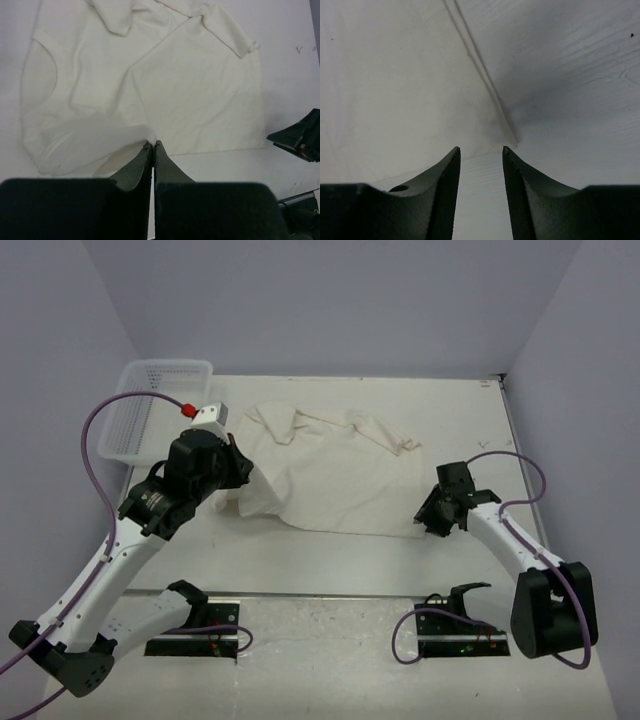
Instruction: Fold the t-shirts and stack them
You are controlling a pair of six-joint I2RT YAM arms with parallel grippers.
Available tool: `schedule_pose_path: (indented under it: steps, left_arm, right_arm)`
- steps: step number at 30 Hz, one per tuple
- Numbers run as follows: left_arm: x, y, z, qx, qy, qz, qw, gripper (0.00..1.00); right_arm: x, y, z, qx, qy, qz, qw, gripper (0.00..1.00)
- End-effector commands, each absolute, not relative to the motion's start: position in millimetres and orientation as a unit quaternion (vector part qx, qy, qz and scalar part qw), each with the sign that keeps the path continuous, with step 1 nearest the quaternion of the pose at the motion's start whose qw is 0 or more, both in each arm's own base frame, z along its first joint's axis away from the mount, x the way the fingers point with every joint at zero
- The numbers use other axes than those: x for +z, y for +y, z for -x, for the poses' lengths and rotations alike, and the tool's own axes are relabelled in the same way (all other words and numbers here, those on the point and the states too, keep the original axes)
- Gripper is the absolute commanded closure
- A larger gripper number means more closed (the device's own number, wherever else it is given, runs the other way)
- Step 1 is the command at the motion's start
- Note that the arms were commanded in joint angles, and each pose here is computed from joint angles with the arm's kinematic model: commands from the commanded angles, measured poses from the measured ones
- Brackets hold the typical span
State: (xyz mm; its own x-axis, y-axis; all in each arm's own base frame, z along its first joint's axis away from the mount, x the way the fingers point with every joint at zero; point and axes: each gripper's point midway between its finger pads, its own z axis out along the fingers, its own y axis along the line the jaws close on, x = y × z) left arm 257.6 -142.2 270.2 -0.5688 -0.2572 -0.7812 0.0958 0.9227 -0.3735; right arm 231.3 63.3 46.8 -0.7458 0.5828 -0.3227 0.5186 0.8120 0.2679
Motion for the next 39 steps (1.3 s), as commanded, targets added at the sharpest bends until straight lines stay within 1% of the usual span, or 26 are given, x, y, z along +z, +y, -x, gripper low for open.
schedule_pose_path:
  steps: [1, 7, 27, 31, 39]
  left_arm:
    - [281, -146, -262, -0.207, 0.851, 0.034, 0.482, 1.0]
    - [283, -147, -260, -0.209, 0.85, 0.028, 0.482, 1.0]
    - [288, -153, -260, -0.224, 0.848, 0.011, 0.48, 1.0]
    - [292, -152, -258, -0.226, 0.846, 0.01, 0.483, 1.0]
    - [297, -151, -256, -0.227, 0.843, 0.007, 0.487, 1.0]
  right_arm:
    - [43, 75, -236, 0.118, 0.919, -0.324, 0.191, 0.6]
    - [27, 78, -229, 0.119, 0.918, -0.342, 0.163, 0.6]
    - [12, 68, -206, 0.094, 0.912, -0.371, 0.145, 0.58]
    - [12, 70, -212, 0.093, 0.914, -0.37, 0.139, 0.59]
    - [7, 70, -218, 0.08, 0.92, -0.365, 0.12, 0.67]
